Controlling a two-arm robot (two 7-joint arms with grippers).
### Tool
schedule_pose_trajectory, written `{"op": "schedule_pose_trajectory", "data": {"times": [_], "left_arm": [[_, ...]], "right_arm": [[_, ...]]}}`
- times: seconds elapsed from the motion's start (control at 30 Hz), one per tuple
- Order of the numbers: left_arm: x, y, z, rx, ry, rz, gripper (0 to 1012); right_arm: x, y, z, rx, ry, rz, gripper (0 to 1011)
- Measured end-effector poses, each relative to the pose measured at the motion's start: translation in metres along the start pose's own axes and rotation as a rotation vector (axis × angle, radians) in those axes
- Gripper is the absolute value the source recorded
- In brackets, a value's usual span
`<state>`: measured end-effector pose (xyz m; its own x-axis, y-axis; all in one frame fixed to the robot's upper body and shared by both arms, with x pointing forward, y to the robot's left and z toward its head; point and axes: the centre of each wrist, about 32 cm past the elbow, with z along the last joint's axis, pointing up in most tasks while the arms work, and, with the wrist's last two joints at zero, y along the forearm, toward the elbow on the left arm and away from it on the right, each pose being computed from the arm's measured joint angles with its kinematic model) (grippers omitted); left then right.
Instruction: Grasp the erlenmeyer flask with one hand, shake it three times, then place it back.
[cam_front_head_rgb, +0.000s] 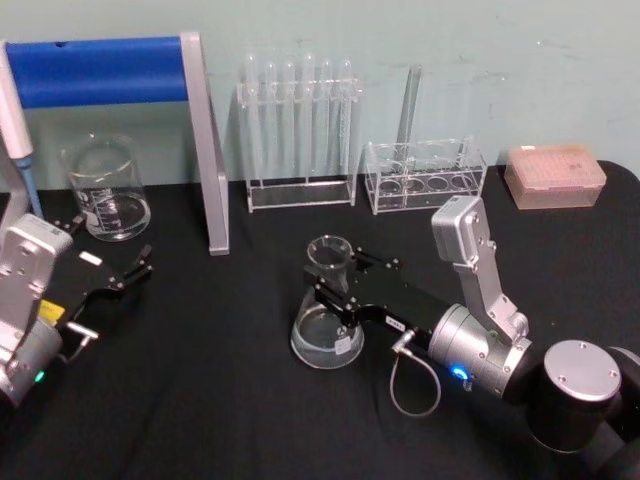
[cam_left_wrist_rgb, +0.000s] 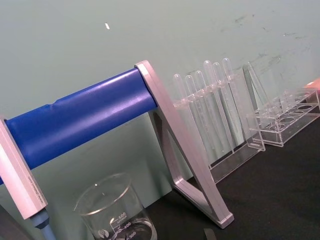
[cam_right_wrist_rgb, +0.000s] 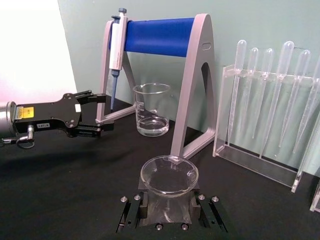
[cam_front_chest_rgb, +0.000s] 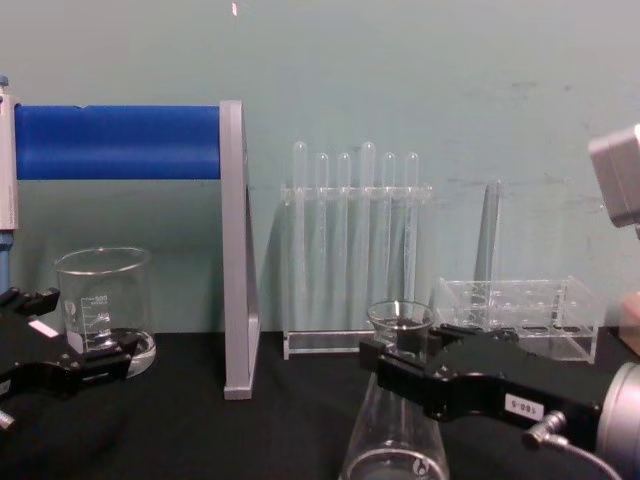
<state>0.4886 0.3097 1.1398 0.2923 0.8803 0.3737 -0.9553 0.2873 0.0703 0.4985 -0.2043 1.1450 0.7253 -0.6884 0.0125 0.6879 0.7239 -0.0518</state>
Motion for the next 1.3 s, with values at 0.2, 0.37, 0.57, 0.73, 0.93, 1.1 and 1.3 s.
{"op": "schedule_pose_trajectory", "data": {"times": [0.2, 0.37, 0.57, 0.73, 0.93, 1.1, 1.3], "left_arm": [[0.0, 0.0, 0.0, 0.0, 0.0, 0.0, 1001], [0.0, 0.0, 0.0, 0.0, 0.0, 0.0, 1001], [0.0, 0.0, 0.0, 0.0, 0.0, 0.0, 1001], [0.0, 0.0, 0.0, 0.0, 0.0, 0.0, 1001], [0.0, 0.0, 0.0, 0.0, 0.0, 0.0, 1001], [0.0, 0.0, 0.0, 0.0, 0.0, 0.0, 1001], [0.0, 0.0, 0.0, 0.0, 0.0, 0.0, 1001]], "right_arm": [[-0.0006, 0.0001, 0.0003, -0.006, -0.002, -0.002, 449], [-0.0008, 0.0001, 0.0003, -0.006, -0.002, -0.002, 449], [-0.0009, 0.0001, 0.0003, -0.006, -0.002, -0.002, 449], [-0.0008, 0.0, 0.0003, -0.006, -0.002, -0.002, 483], [-0.0006, 0.0, 0.0004, -0.005, -0.002, -0.003, 668], [-0.0005, -0.0001, 0.0004, -0.004, -0.002, -0.003, 796], [-0.0005, -0.0001, 0.0004, -0.004, -0.002, -0.003, 964]]}}
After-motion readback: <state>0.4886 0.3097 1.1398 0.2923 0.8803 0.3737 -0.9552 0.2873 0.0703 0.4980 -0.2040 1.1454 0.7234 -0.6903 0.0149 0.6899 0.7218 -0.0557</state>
